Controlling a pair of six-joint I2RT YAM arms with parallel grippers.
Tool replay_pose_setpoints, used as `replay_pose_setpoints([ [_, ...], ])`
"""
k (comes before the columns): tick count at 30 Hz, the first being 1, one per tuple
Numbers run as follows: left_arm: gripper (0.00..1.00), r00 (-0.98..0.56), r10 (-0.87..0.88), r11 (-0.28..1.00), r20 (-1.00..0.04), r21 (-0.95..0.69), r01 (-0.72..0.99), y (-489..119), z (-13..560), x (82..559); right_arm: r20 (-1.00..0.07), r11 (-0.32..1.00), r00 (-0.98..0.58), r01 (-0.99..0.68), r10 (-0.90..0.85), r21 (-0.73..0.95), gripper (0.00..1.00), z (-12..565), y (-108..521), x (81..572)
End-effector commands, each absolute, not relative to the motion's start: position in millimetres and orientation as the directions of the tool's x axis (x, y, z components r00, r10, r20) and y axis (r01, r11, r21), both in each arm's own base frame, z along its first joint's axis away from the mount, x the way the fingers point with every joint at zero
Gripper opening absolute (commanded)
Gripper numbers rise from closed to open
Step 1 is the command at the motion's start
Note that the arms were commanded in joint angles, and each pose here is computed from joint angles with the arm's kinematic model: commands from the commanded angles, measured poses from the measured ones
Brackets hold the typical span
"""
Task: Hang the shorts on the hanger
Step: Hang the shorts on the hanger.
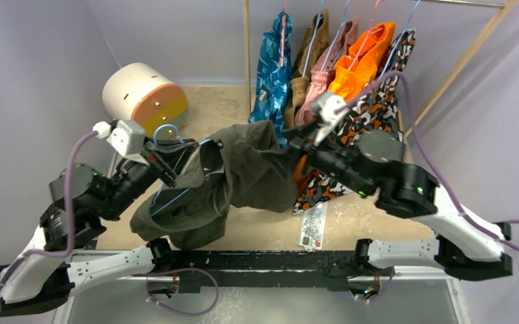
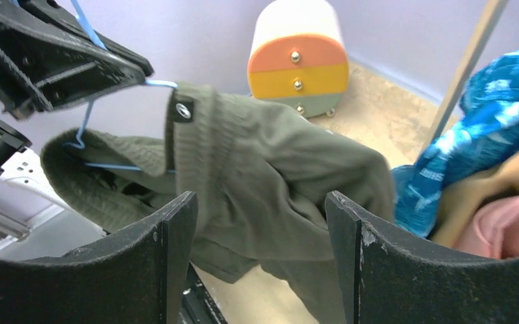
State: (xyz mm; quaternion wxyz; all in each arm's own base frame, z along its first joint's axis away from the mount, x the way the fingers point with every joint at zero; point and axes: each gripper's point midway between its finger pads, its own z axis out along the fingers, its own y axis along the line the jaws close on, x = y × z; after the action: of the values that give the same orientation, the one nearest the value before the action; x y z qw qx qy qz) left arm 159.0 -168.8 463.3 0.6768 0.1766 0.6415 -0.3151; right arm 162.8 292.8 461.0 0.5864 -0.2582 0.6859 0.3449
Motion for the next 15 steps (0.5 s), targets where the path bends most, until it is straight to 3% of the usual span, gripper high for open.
replay_pose_setpoints([
  [1,0.00,0.044,-0.318,0.653,-0.947,-0.185,0.735,-157.3,499.1,134.0,-0.990,0.627,-0.034,-0.770,0.138,0.114,0.72,482.9,260.2,157.0],
  [7,0.00,0.012,-0.326,0.486,-0.945,-0.157,0.859,-167.0,509.6,96.6,-0.992,0.623,0.026,-0.780,0.127,0.060,0.71,467.4,245.1,151.6],
  [15,0.00,-0.049,-0.262,0.357,-0.964,-0.144,0.923,-166.9,514.2,64.2,-0.969,0.486,0.137,-0.874,0.206,-0.020,0.71,494.2,228.7,115.2],
])
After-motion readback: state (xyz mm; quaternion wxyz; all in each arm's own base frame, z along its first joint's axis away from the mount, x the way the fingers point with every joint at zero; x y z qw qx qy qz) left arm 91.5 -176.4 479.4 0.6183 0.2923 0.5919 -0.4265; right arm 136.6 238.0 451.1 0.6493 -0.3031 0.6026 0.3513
